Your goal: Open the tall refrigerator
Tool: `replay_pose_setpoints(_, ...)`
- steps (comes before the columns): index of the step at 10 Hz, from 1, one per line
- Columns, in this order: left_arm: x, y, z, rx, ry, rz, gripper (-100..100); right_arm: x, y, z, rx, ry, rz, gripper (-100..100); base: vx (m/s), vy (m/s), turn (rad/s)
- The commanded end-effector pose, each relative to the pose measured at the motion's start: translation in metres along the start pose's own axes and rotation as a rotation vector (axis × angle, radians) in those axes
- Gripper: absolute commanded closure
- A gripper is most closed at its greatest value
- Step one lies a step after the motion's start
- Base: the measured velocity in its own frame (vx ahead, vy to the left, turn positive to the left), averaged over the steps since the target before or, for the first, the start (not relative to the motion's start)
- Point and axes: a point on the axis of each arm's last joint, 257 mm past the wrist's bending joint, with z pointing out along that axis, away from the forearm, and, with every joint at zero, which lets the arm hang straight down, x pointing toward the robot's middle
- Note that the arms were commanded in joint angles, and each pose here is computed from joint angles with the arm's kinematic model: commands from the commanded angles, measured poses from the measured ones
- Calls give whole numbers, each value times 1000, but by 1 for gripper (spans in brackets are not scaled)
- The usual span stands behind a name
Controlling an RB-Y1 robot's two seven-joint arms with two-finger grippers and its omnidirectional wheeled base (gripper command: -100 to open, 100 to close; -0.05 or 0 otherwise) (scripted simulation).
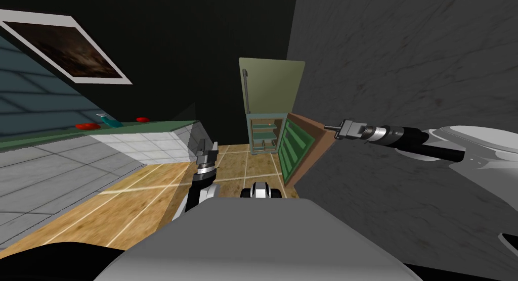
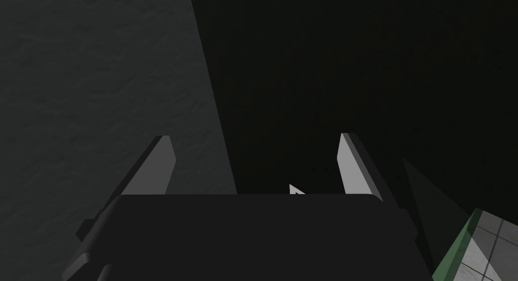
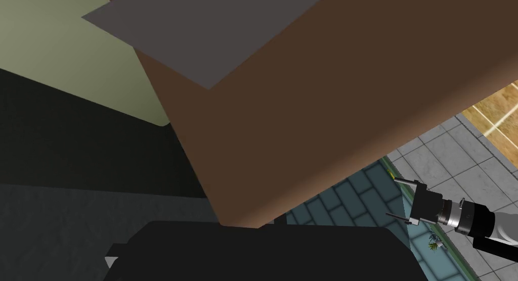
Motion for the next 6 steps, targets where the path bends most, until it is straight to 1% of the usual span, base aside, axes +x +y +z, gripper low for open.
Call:
replay_pose_setpoints(1,0,0,0,0,0,0,0,-13,-14,0,-7,3,-37,100,42,11,-45)
replay_pose_setpoints(6,0,0,0,0,0,0,0,-13,-14,0,-7,3,-37,100,10,3,0)
